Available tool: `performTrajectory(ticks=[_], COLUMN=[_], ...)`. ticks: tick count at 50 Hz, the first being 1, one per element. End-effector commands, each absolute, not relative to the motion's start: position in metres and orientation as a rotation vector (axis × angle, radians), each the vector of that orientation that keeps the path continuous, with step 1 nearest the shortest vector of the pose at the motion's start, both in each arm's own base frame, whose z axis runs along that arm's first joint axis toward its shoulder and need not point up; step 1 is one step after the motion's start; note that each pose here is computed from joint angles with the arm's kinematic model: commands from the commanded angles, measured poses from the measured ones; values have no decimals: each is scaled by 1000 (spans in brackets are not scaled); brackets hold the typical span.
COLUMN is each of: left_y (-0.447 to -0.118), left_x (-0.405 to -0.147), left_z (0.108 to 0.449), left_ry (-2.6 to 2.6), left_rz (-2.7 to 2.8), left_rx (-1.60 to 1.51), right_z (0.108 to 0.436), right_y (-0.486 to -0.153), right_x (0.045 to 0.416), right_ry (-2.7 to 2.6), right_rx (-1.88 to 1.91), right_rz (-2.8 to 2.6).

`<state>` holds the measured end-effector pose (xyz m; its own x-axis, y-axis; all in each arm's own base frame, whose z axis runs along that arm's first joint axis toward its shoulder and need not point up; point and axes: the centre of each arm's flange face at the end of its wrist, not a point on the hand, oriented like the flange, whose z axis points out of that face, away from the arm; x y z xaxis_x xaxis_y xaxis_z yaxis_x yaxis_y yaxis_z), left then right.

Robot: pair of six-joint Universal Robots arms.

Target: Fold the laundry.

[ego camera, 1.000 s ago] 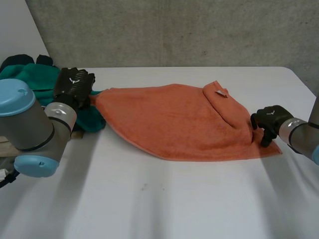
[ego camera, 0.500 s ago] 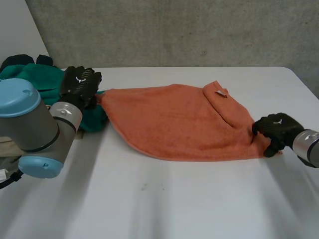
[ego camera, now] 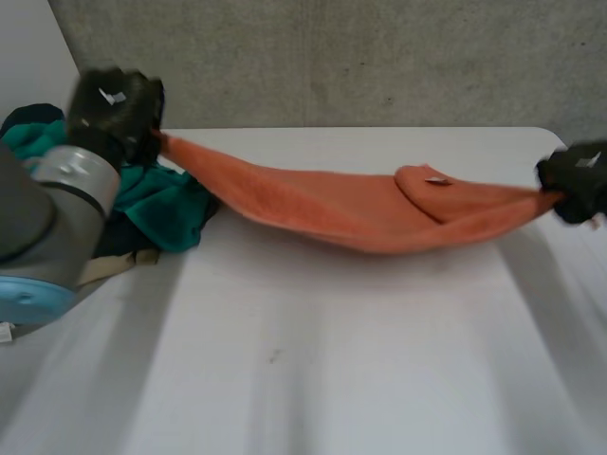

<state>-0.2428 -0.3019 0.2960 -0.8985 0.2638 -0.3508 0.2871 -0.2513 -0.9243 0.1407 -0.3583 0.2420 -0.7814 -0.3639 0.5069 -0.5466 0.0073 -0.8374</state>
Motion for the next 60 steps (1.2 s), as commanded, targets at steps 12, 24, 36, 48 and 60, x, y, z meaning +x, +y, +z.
performTrajectory(ticks=[12, 24, 36, 48, 60], left_y=[-273, -379, -419, -415, -365], left_x=[-230, -269, -290, -282, -269], left_z=[288, 250, 388, 314, 177], left_ry=[2140, 1904, 997, 1438, 1998], left_rz=[-2122, -2043, -2724, -2587, -2142], left_rx=[797, 953, 464, 563, 853], right_z=[272, 270, 393, 345, 206], right_y=[-316, -394, -440, -437, -410], right_x=[122, 142, 152, 161, 169], right_ry=[-2213, -1919, -1196, -1447, -1998], right_rx=[1107, 973, 388, 506, 894], right_rz=[1502, 1593, 2374, 2285, 1921])
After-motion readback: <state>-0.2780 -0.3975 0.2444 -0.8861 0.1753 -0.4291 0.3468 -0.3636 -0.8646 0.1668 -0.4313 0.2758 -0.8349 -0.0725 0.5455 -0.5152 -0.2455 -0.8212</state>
